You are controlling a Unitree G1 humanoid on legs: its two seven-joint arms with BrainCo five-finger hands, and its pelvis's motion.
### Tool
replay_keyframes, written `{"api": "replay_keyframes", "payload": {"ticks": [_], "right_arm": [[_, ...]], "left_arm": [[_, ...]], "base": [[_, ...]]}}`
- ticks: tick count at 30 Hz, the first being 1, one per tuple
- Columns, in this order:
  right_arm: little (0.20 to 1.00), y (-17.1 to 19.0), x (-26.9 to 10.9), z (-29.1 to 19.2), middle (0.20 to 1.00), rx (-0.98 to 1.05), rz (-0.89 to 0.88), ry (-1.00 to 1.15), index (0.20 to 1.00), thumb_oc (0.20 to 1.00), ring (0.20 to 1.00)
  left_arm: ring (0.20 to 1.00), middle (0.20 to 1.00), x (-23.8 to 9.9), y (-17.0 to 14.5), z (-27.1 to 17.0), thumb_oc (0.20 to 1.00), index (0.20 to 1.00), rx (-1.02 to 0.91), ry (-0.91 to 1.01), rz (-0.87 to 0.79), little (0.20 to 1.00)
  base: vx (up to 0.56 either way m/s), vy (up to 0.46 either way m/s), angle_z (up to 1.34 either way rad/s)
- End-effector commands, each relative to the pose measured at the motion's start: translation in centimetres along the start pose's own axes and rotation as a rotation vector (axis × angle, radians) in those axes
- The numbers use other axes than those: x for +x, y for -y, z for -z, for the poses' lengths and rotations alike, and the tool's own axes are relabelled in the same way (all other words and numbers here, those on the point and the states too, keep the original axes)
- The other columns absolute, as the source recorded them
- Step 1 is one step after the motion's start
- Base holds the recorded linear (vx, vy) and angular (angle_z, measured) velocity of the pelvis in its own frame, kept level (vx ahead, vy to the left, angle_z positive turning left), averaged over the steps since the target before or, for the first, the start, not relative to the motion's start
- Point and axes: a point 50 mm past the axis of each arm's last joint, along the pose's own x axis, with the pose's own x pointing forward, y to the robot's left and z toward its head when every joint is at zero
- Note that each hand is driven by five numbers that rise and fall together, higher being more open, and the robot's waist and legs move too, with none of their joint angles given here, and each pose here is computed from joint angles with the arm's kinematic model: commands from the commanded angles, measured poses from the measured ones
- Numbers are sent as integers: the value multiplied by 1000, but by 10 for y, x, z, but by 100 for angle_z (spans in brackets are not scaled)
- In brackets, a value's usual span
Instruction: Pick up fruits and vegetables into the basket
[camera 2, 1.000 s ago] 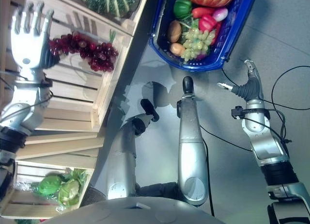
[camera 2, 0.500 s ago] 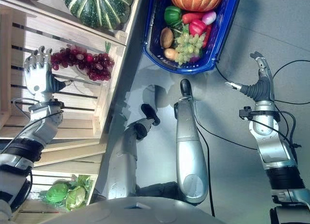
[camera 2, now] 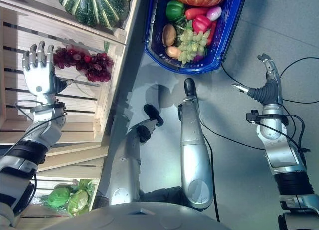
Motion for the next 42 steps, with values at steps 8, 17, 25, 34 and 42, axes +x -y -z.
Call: {"api": "replay_keyframes", "payload": {"ticks": [8,17,25,34,42], "right_arm": [[1000,6,0,-11,1000,-20,27,91,1000,1000,1000],[1000,5,1,-8,1000,22,41,78,1000,1000,1000],[1000,4,2,-6,1000,70,54,70,1000,1000,1000],[1000,5,6,-6,1000,78,72,75,1000,1000,1000],[1000,7,12,-11,1000,78,97,91,1000,1000,1000]], "left_arm": [[1000,1000,9,13,31,1000,1000,166,-109,121,1000],[1000,1000,9,22,36,1000,1000,218,-148,202,1000],[1000,1000,3,28,53,1000,1000,346,-209,297,1000],[1000,1000,-2,25,69,1000,1000,641,-205,350,1000],[1000,1000,-6,25,74,1000,1000,705,-242,353,1000]], "base": [[0,19,-4],[1,5,-3],[-7,1,2],[-8,5,2],[-16,16,0]]}}
